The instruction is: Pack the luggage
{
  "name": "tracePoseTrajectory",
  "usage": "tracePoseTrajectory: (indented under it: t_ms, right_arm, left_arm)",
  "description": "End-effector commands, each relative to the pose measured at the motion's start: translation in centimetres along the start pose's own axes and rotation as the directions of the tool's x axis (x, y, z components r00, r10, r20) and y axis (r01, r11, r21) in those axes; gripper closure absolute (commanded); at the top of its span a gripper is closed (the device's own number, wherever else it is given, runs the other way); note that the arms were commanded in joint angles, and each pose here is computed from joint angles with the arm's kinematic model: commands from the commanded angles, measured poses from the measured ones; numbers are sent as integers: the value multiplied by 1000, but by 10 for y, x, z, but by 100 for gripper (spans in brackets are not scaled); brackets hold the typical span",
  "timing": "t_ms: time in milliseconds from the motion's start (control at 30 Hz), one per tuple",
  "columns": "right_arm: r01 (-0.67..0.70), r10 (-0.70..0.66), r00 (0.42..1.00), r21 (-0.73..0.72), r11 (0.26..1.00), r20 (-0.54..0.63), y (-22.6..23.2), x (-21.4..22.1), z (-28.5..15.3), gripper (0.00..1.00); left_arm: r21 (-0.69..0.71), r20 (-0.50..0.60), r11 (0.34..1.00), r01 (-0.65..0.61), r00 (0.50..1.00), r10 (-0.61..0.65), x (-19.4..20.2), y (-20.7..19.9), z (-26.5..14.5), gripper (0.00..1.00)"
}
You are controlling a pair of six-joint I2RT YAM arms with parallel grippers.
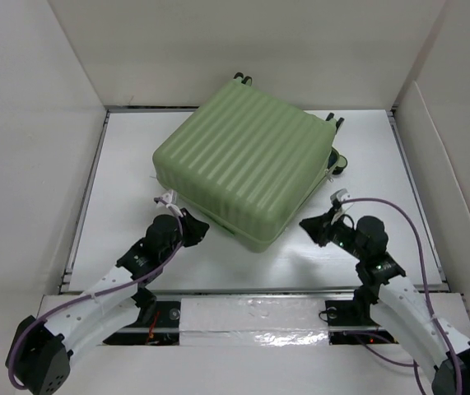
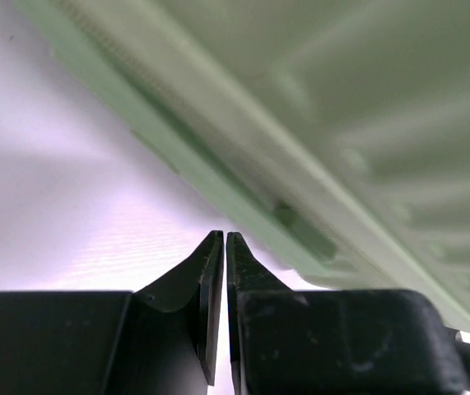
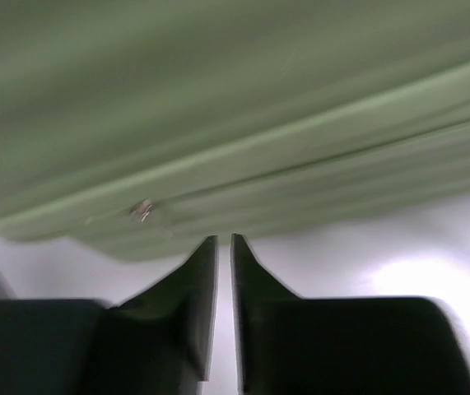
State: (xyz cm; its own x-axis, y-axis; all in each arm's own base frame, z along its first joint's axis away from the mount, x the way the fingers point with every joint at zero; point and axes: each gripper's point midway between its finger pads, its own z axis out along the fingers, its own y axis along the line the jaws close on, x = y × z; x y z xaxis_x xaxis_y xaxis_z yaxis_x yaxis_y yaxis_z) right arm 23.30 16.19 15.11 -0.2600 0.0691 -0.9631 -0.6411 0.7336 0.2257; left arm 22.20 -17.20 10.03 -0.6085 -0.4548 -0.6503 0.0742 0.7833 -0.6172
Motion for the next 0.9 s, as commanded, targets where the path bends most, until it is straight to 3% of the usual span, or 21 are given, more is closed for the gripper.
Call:
tracePoseTrajectory:
  t_ms: [0,67,133,333,467,600,700,867]
  right_arm:
    - [43,-31,996,-160,986,82,36,-6,1,69]
    - [49,-39,996,-133,990,77,32,-1,2,58]
    - [57,-47,996,-139,989,78,35,-1,5,54]
    - [114,-103,992,-172,978,76,40,-8,22,53]
    - [120,-109,992,-199,973,65,47,-7,35,53]
    - [128,-113,991,-225,966,76,57,-9,40,54]
    - [123,-104,990,-223,967,94,61,-12,41,56]
    - [101,-87,991,-137,985,104,52,-10,45,71]
  left_arm:
    - [87,55,996,-34,998,29,-31,-36,-5,96]
    - [92,91,994,-59,995,51,-46,-47,-3,95]
    - [89,96,994,-71,993,62,-52,-52,3,95]
    - [181,165,982,-56,986,26,-76,-83,4,95]
    - [153,177,987,-52,984,25,-80,-79,3,95]
    - [164,207,986,-39,978,4,-83,-77,-6,95]
    - [130,169,990,-51,985,28,-69,-65,-7,95]
    - [21,119,998,-59,991,56,-39,-26,-4,96]
